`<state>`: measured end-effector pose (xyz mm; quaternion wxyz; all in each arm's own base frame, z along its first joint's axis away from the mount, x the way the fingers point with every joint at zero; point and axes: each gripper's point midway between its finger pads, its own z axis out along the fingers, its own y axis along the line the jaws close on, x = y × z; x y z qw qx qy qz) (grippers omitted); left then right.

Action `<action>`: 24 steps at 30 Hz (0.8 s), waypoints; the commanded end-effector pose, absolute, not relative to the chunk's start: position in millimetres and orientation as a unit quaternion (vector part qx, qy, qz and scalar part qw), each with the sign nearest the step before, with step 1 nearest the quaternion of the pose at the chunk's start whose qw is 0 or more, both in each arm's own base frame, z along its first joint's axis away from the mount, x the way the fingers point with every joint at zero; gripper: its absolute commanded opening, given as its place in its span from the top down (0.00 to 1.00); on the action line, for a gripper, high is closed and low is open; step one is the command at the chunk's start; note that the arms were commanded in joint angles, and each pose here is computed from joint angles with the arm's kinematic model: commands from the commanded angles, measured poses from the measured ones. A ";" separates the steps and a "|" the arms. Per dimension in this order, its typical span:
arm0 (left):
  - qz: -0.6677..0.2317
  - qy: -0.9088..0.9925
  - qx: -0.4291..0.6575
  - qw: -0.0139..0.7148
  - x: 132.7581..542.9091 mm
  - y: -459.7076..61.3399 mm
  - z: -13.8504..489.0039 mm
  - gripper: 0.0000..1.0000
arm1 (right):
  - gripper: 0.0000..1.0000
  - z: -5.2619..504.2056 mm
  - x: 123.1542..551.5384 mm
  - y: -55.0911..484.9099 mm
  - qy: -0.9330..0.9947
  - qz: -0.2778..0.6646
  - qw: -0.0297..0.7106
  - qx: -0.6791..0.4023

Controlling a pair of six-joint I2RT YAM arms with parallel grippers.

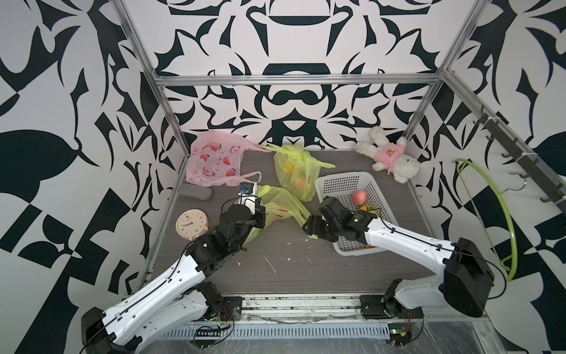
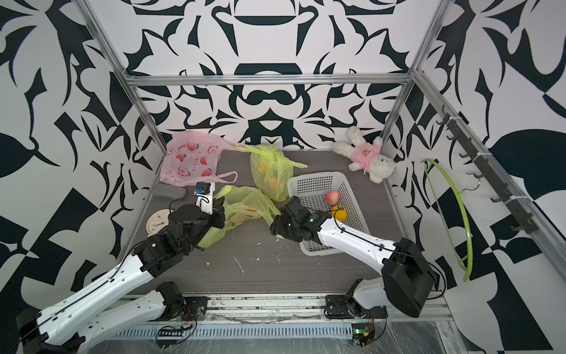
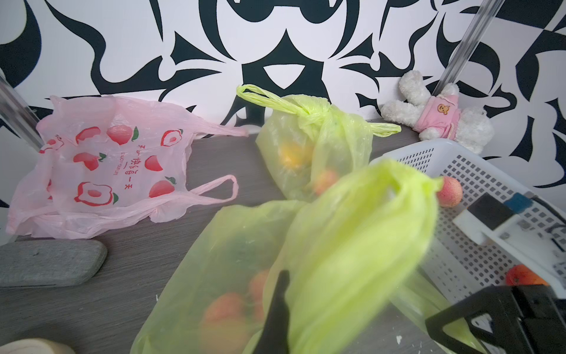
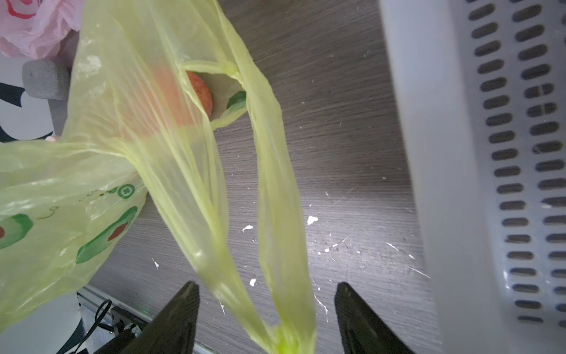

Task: Place the peach into a plastic bag & tie a knot
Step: Adjust the plastic bag at the center of the board.

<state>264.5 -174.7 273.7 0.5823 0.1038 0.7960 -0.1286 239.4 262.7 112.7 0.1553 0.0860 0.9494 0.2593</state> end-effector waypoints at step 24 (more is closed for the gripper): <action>-0.246 0.820 0.136 0.499 241.4 -161.3 337.0 1.00 | 1.00 374.6 202.3 288.3 0.861 0.440 0.250 -0.045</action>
